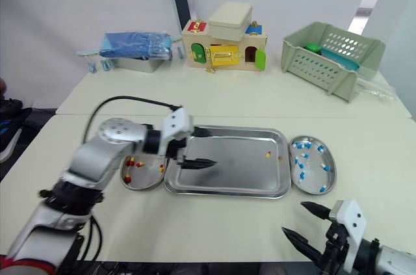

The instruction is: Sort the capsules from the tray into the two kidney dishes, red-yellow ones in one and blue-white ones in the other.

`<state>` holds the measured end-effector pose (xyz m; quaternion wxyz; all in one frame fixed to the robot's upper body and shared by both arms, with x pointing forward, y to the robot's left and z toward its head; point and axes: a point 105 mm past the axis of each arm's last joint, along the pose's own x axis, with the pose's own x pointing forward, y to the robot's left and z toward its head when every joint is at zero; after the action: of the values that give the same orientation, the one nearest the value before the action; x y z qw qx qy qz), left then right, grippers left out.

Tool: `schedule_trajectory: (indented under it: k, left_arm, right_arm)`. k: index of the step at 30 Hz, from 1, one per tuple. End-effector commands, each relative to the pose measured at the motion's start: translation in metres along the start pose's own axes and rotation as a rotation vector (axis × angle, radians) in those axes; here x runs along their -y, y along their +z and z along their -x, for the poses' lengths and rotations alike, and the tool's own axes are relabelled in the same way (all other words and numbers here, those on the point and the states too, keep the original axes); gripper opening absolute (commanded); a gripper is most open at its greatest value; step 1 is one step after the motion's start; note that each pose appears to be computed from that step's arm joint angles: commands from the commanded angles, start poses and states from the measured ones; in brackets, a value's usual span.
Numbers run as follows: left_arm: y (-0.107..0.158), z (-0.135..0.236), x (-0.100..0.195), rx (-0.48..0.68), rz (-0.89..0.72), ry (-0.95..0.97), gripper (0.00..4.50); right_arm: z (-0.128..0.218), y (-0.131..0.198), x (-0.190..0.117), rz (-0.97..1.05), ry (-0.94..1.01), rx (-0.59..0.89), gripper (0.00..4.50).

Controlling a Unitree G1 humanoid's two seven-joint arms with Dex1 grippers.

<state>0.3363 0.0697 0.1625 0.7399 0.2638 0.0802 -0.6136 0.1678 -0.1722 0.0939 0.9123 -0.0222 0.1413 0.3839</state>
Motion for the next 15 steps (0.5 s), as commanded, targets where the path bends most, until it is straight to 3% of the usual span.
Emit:
schedule_trajectory:
  k: [1, 15]
  left_arm:
    - [0.008, -0.024, -0.014, 0.010, -0.059, 0.000, 4.47]
    - [0.015, -0.103, -0.014, 0.027, -0.061, -0.056, 4.47]
  right_arm:
    - [-0.007, 0.008, -0.003, 0.057, -0.046, 0.043, 4.50]
    - [-0.017, 0.011, -0.006, 0.047, -0.132, 0.096, 4.50]
